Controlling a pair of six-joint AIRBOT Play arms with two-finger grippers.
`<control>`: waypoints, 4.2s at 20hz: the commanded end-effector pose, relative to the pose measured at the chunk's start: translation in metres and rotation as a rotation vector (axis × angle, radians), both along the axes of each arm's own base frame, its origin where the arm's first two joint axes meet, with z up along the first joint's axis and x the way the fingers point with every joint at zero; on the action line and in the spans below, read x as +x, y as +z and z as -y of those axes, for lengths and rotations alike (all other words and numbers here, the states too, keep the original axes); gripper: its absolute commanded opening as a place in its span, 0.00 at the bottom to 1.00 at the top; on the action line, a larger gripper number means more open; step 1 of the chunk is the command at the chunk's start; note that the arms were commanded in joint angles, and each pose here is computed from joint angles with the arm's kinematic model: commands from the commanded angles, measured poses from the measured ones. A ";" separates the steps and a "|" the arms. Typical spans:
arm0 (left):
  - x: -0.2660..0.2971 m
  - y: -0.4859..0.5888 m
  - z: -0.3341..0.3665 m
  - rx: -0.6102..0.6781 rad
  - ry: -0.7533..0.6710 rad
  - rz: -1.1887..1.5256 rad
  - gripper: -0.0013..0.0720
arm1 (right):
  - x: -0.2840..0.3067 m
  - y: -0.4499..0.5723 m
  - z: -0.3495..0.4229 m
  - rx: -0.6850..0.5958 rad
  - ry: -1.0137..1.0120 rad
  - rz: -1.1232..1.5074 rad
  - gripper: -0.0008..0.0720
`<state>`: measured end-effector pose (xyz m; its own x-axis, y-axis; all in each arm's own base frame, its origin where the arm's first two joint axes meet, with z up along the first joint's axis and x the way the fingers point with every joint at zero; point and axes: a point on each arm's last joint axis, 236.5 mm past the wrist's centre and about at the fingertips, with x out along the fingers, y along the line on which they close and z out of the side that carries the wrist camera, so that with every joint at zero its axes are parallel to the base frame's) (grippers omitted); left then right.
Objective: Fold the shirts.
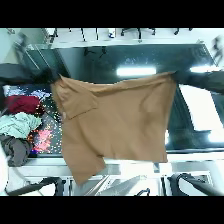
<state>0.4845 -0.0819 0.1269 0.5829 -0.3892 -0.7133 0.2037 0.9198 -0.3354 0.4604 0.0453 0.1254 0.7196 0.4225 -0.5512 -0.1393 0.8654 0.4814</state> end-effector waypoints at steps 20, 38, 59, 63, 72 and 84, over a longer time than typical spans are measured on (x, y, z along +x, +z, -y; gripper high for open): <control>0.110 -0.113 -0.013 -0.076 0.069 -0.162 0.05 | 0.106 -0.150 0.026 0.094 -0.031 -0.306 0.04; 0.006 -0.214 -0.050 0.129 0.104 -0.611 0.05 | 0.027 -0.228 0.017 -0.061 0.103 -0.628 0.04; -0.164 -0.139 -0.096 0.133 0.293 -0.898 0.98 | -0.111 -0.168 0.099 0.138 0.038 -0.703 0.65; -0.246 -0.184 -0.062 -0.032 0.320 -0.923 0.98 | -0.120 -0.182 0.100 0.292 -0.040 -0.654 0.65; -0.313 -0.244 -0.019 -0.227 0.316 -1.038 0.98 | -0.136 -0.197 0.085 0.330 -0.028 -0.695 0.65; -0.280 -0.230 0.002 -0.357 0.217 -0.989 0.05 | -0.169 -0.223 0.050 0.308 0.039 -0.836 0.65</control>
<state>0.2057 -0.0771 -0.1188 -0.0748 -0.5869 -0.8062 -0.4933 0.7244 -0.4816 0.3080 -0.0080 -0.0865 0.1735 0.6625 -0.7287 0.2984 0.6698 0.6800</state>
